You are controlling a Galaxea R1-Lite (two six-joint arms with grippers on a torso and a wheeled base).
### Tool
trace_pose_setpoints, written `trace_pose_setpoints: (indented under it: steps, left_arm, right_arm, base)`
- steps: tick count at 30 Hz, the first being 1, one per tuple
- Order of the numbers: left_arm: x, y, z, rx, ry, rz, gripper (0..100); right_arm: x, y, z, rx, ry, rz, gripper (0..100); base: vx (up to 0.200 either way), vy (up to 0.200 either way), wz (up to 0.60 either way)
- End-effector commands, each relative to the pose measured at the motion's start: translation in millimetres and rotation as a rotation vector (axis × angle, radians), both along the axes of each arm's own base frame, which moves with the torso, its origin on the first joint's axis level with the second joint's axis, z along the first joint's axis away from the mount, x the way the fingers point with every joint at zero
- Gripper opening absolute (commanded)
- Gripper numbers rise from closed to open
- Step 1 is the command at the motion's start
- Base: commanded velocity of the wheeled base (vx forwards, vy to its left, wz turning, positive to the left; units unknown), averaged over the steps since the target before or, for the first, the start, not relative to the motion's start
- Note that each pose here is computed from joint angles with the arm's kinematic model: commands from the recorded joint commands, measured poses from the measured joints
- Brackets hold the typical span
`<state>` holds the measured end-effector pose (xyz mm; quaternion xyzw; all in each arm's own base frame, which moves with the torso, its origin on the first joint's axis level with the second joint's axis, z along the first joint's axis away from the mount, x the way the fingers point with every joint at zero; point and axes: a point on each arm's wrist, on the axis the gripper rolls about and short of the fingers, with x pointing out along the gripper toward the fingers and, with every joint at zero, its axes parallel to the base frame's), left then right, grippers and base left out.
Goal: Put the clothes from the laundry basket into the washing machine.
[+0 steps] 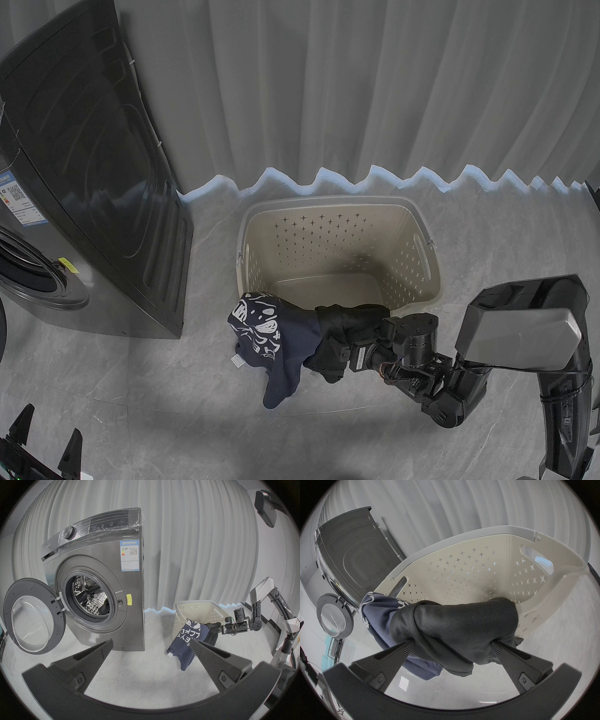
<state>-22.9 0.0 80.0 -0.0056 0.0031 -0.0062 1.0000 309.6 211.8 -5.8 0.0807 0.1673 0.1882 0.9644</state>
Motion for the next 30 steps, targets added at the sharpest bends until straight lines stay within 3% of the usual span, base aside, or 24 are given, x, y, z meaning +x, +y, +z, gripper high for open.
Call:
trace_pose_setpoints:
  steps: [1,6,7,22,30]
  left_arm:
    - [0.2,0.0,-4.8,-0.001,0.003,0.002,100]
    - [0.3,0.0,-4.7,-0.002,0.005,0.002,100]
    - [0.3,0.0,-4.7,-0.002,0.005,0.002,100]
    - [0.3,0.1,-4.7,-0.009,0.005,0.003,100]
    - [0.3,0.1,-4.7,-0.009,0.005,0.003,100]
  right_arm:
    - [7.4,3.6,-7.1,0.002,-0.003,-0.004,100]
    - [12.4,6.3,-9.4,0.011,-0.014,-0.006,100]
    - [13.4,7.7,-8.5,0.017,-0.022,-0.004,0]
    - [7.2,10.7,2.7,0.048,-0.057,0.012,0]
    - [-25.4,-10.1,81.9,0.134,-0.163,0.013,0]
  base:
    - [0.000,0.000,0.00]
    - [0.000,0.000,0.00]
    - [0.000,0.000,0.00]
    - [0.000,0.000,0.00]
    - [0.000,0.000,0.00]
